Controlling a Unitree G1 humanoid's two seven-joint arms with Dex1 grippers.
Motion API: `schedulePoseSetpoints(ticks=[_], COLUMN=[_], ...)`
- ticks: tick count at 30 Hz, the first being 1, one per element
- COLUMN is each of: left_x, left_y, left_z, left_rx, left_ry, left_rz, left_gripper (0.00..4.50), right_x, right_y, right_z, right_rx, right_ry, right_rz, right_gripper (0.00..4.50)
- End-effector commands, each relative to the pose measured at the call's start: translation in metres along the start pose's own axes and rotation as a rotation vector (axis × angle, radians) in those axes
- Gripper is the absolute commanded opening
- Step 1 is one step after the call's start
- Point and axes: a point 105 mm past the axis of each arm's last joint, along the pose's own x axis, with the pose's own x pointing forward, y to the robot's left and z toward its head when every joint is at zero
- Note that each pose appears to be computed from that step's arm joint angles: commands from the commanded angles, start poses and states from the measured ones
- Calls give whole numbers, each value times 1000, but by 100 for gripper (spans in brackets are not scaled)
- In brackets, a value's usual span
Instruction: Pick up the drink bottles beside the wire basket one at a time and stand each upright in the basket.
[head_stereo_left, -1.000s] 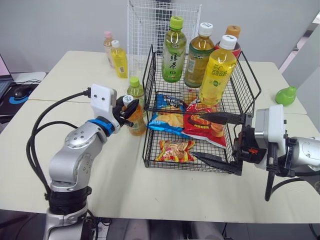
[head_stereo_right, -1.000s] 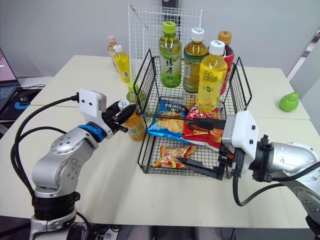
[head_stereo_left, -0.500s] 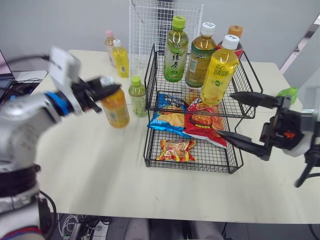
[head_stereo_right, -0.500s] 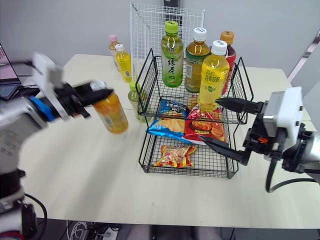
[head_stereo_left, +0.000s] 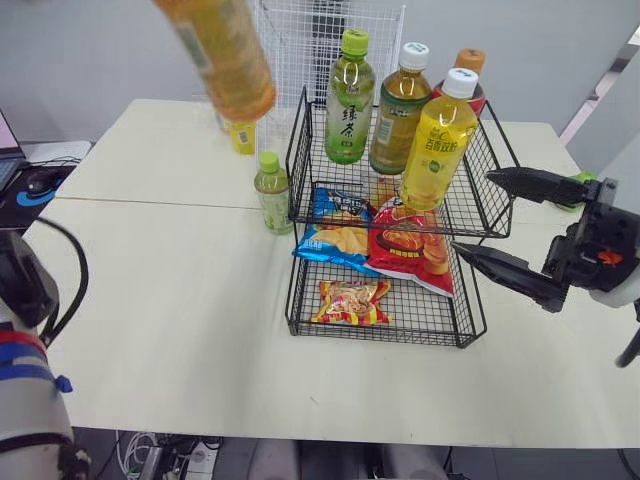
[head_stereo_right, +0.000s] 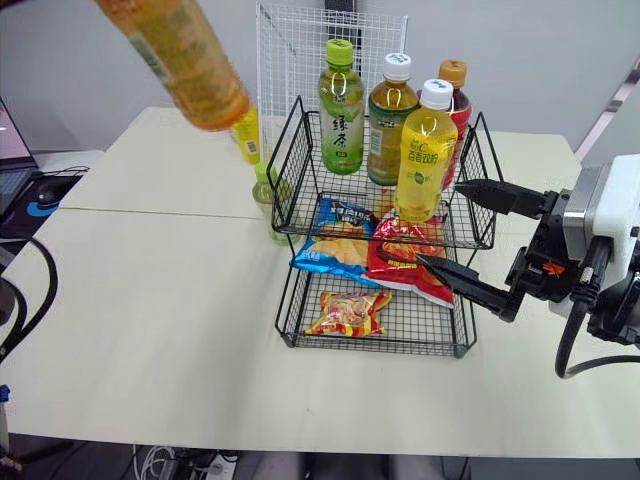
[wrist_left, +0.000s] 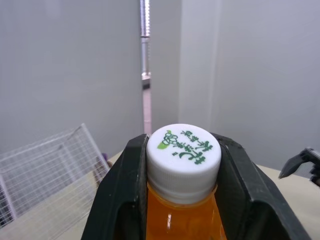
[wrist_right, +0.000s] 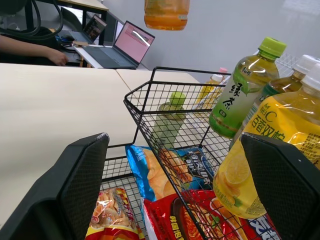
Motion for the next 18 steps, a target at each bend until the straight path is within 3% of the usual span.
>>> schedulePoseSetpoints(ticks=[1,7,12,18], left_x=[30,85,110,127], left_y=[-10,-16,-14,-17], left_z=[4,-33,-63,-80], left_rx=[54,55,74,57], left_ry=[6,63,101,92], left_rz=[-125,-253,-277,-303], left_gripper=[137,137,137,137], right_x=[-3,-4,-4,-4], right_y=[-2,-1,-3,-6], right_z=[5,6,6,5], right_rx=[-37,-46,-48,-48], right_ry=[11,22,25,34], right_rz=[-31,-64,-87,-101], right_gripper=[450,450,450,450])
